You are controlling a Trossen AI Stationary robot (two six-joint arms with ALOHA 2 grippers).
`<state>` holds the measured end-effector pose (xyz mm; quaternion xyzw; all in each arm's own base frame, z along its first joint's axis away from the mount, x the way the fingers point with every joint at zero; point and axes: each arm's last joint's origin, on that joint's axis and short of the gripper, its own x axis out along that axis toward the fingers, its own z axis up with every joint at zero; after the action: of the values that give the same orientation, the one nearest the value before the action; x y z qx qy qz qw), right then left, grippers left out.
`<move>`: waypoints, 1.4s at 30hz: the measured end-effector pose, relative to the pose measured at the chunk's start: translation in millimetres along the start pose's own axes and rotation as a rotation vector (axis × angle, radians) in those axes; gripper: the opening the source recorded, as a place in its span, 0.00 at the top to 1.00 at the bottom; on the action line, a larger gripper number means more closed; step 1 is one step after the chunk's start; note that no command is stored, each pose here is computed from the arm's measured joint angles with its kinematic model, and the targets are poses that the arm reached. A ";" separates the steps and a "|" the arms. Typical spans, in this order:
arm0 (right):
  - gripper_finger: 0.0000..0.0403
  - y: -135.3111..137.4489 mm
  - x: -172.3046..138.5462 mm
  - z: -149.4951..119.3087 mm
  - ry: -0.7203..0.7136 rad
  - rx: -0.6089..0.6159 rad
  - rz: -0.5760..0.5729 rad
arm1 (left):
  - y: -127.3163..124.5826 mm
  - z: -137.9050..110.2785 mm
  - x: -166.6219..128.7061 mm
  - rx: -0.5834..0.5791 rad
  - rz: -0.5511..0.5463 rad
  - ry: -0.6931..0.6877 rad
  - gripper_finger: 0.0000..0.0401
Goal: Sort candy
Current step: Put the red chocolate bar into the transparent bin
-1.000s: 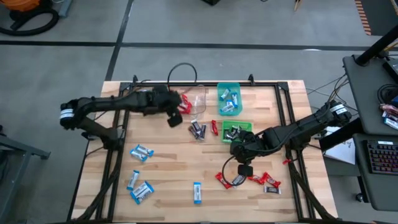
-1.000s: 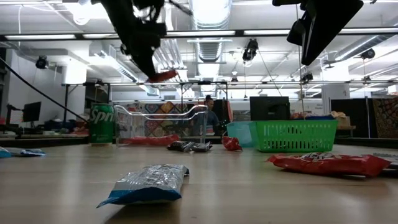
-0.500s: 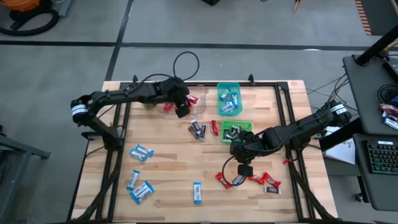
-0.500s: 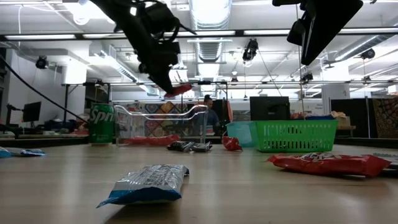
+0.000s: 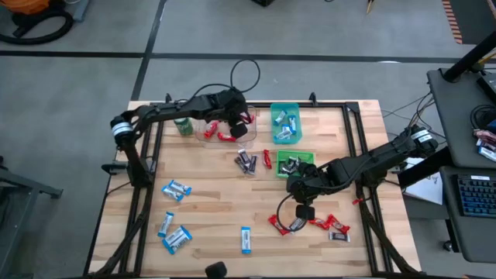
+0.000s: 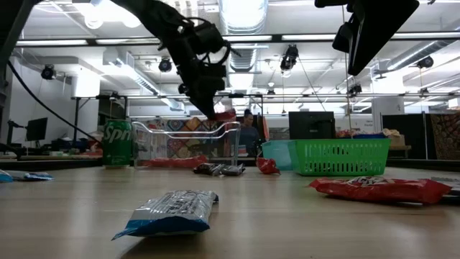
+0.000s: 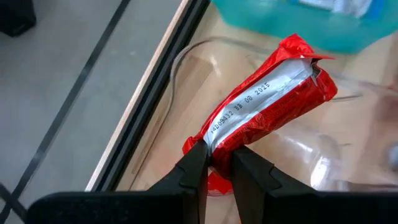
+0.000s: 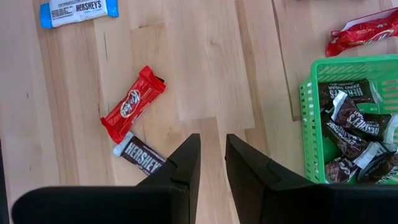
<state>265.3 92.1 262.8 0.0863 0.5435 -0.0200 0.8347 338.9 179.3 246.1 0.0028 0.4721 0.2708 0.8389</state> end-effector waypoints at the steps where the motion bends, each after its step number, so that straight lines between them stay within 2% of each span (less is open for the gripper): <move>1: 0.84 0.0 0.0 0.0 0.000 0.000 0.000 | 1.1 -0.4 4.0 -0.004 0.002 0.010 0.90; 9: 0.84 0.1 0.0 0.3 -0.003 0.000 0.001 | 1.9 -8.6 24.1 -0.038 0.002 0.093 0.90; 15: 0.84 0.3 0.0 0.7 -0.008 -0.001 0.002 | 3.7 -11.1 29.5 -0.065 0.050 0.116 0.90; 23: 0.84 0.3 0.0 0.7 -0.008 0.000 0.001 | 1.7 -13.9 37.9 -0.063 0.053 0.139 0.90; 32: 0.84 0.2 0.0 0.7 -0.008 0.001 0.000 | -2.1 -19.0 51.6 -0.059 0.049 0.176 0.85; 42: 0.84 0.2 0.0 0.7 -0.008 0.001 0.001 | -2.4 -20.3 52.0 -0.047 0.047 0.188 0.78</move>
<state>266.0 92.2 263.1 0.0866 0.5402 -0.0203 0.8368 345.1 196.0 193.1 -0.0312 0.5421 0.3005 0.7841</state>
